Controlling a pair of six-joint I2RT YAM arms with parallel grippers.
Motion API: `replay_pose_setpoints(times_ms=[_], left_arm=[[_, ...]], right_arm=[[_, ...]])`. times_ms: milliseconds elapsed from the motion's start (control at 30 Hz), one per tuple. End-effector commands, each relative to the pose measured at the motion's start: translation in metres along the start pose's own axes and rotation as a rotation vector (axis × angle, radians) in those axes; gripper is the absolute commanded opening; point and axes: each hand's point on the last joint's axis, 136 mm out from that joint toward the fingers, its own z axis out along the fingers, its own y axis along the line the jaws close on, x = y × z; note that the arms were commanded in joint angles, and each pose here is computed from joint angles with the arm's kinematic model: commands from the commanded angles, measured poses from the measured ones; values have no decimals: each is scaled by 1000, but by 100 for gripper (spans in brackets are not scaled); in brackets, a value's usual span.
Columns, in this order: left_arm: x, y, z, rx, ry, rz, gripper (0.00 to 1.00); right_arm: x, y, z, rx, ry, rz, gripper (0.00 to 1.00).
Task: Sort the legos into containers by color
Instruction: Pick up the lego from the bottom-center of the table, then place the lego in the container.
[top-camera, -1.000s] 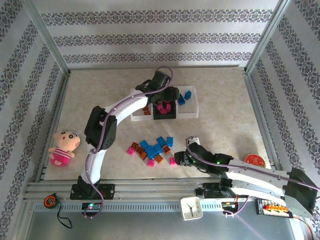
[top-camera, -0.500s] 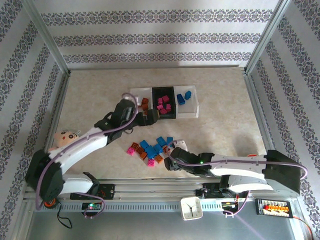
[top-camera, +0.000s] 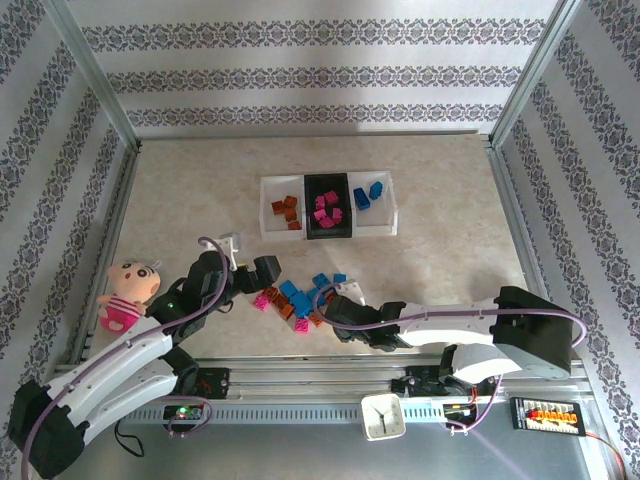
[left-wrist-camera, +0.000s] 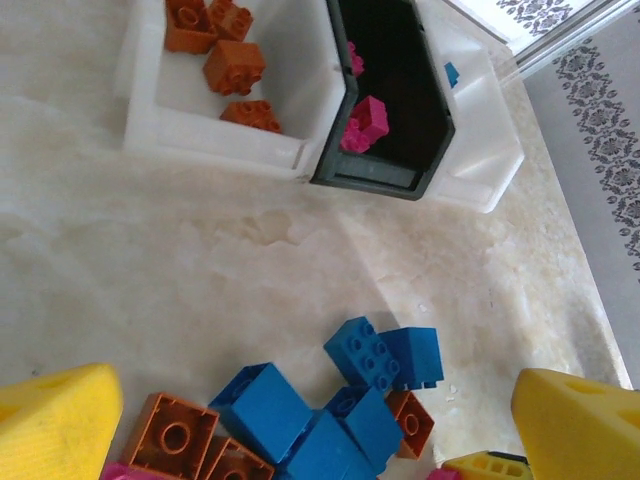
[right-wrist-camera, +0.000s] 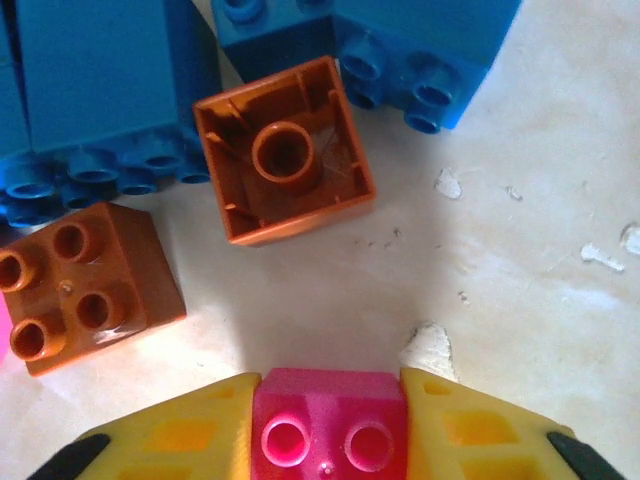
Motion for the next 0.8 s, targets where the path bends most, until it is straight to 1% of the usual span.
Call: replay_pose_setpoints(times_ms=[0, 67, 167, 300, 400, 600, 767], left_arm=[[13, 15, -5, -45, 21, -25, 100], [19, 20, -6, -47, 26, -32, 100], [27, 27, -7, -37, 27, -58, 100], [36, 36, -8, -43, 33, -79, 100], [42, 39, -9, -43, 46, -83, 100], [52, 46, -8, -59, 78, -99, 100], [58, 49, -7, -68, 100, -109, 100]], right_arm=[[-11, 1, -15, -6, -43, -16, 25], [-24, 1, -27, -16, -76, -34, 23], [-60, 2, -50, -33, -150, -66, 22], [-122, -6, -69, -61, -238, -27, 22], [-169, -16, -69, -40, -288, -5, 22], [-240, -33, -31, 17, -278, 37, 22], [-276, -46, 15, 95, -229, 43, 23]])
